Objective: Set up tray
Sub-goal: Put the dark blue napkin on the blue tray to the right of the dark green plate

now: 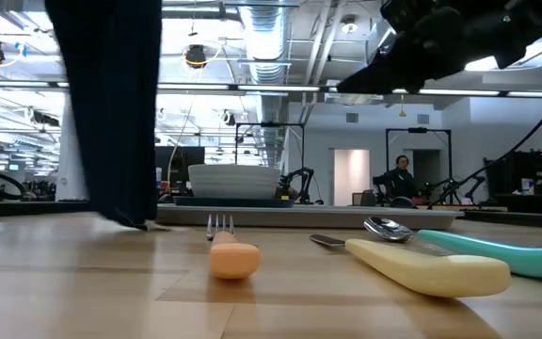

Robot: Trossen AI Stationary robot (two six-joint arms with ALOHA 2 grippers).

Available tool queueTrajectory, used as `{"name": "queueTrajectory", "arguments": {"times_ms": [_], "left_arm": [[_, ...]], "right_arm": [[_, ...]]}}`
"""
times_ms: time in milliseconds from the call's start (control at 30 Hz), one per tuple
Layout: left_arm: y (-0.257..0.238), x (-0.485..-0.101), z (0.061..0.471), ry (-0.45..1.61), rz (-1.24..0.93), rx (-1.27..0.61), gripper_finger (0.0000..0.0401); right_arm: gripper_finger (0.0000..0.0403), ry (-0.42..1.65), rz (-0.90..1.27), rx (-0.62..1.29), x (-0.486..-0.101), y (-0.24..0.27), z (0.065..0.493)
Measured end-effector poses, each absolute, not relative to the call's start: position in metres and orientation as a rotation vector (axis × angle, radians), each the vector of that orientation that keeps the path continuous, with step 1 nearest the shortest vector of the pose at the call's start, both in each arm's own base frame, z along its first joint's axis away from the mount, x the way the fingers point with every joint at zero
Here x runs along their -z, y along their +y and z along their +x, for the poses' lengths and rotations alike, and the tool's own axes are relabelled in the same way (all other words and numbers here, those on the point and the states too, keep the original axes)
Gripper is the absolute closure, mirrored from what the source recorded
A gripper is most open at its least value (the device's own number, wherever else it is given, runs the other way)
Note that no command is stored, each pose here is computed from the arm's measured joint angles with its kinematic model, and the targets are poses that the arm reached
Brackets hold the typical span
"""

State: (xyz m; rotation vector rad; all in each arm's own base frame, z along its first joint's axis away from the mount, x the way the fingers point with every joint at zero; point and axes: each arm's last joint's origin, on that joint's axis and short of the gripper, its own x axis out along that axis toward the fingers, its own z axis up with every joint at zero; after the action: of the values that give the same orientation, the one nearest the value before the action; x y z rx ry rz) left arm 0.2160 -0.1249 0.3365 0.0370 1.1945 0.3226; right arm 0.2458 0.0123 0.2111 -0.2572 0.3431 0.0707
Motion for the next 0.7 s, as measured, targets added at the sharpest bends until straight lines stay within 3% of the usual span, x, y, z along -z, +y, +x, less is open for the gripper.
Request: {"name": "queueTrajectory", "arguments": {"times_ms": [367,700], "left_arm": [[-0.111,-0.362,0.226,1.117,0.074,-0.291,0.0401],[-0.086,-0.386,0.253,0.939,-0.089,-0.289,0.0401]], "right_arm": [[0.0258,0.199,-0.236,-0.049,-0.226,0.012,0.250],[0.0194,0.153,-0.215,-0.042,-0.242,0.013,0.258]]}}
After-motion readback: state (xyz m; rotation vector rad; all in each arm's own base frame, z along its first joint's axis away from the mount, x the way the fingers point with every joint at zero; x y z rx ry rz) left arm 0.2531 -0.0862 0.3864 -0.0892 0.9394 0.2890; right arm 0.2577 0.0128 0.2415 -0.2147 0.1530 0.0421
